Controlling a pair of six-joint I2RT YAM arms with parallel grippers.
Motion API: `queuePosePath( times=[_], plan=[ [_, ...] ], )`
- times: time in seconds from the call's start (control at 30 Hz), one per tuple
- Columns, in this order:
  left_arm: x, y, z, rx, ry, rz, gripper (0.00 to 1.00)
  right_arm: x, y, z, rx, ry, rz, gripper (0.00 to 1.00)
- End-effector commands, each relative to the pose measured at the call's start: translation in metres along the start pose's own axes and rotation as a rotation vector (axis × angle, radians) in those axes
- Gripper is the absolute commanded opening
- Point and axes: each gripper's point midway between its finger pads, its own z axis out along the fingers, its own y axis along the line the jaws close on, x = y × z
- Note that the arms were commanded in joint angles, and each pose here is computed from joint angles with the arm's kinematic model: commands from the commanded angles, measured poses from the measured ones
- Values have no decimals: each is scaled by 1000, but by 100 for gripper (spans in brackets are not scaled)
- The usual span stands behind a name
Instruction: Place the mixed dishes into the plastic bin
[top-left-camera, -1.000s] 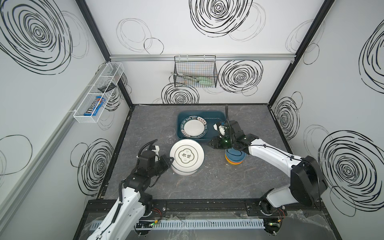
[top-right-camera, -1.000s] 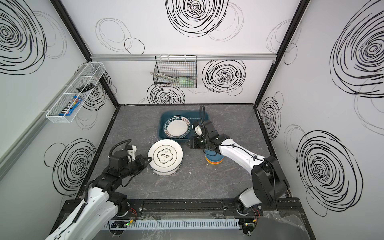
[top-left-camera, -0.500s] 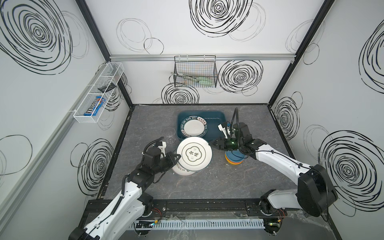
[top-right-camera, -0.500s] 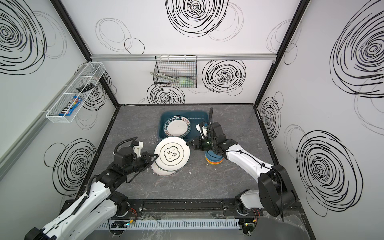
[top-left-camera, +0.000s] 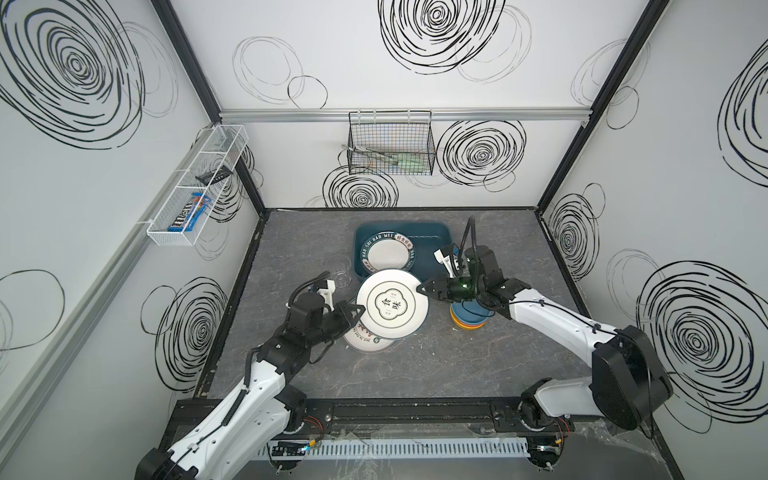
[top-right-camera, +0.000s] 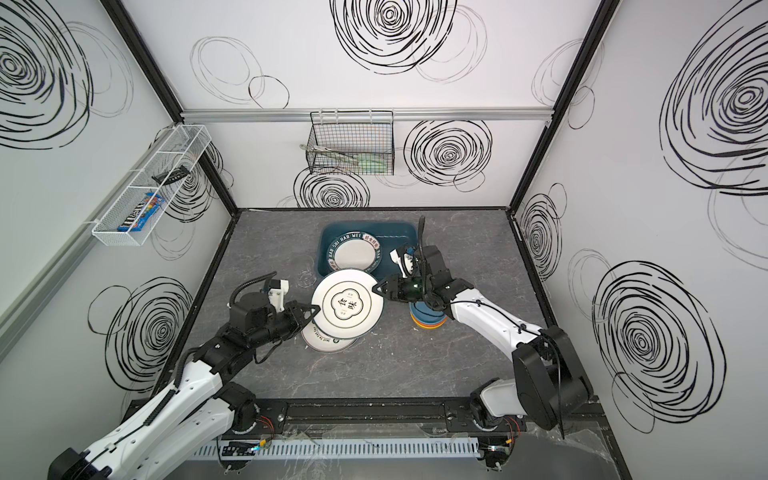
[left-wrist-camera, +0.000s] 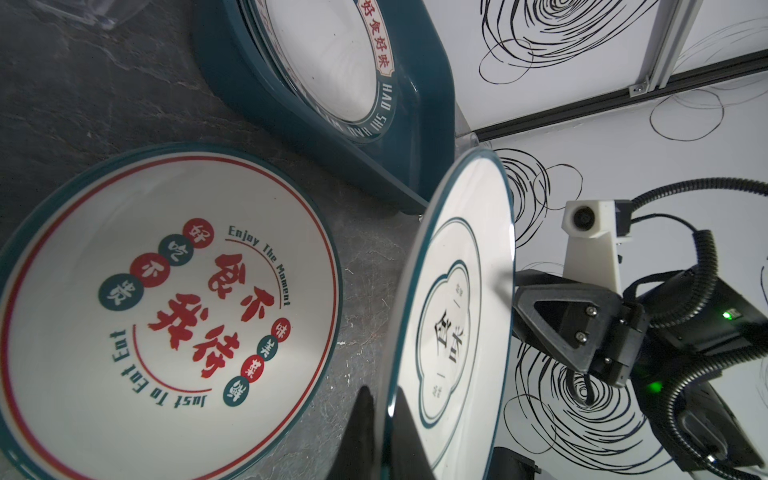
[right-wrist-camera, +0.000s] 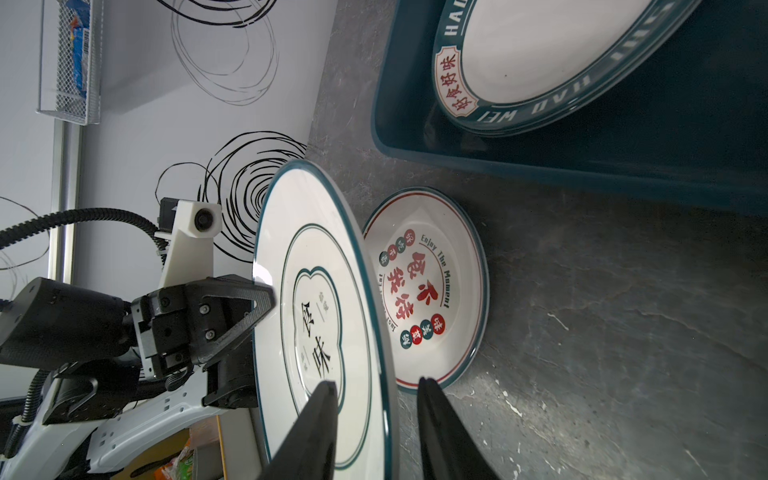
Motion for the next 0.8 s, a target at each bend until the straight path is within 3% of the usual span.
queuePosePath(
  times=[0.0, 0.33, 0.6, 0.77],
  plan=[
    [-19, -42, -7, 130, -67, 37, 0, 5, 1, 4, -23, 19, 1, 32],
    [-19, -45, -6, 138, -61, 34, 0, 7, 3, 9, -34, 37, -3, 20],
    [-21, -44, -6, 129, -63, 33, 2, 3, 1, 9, -18, 27, -6, 5],
    [-23, -40, -7, 118, -73, 29, 24, -5, 1, 8, 2, 6, -10, 0]
  ],
)
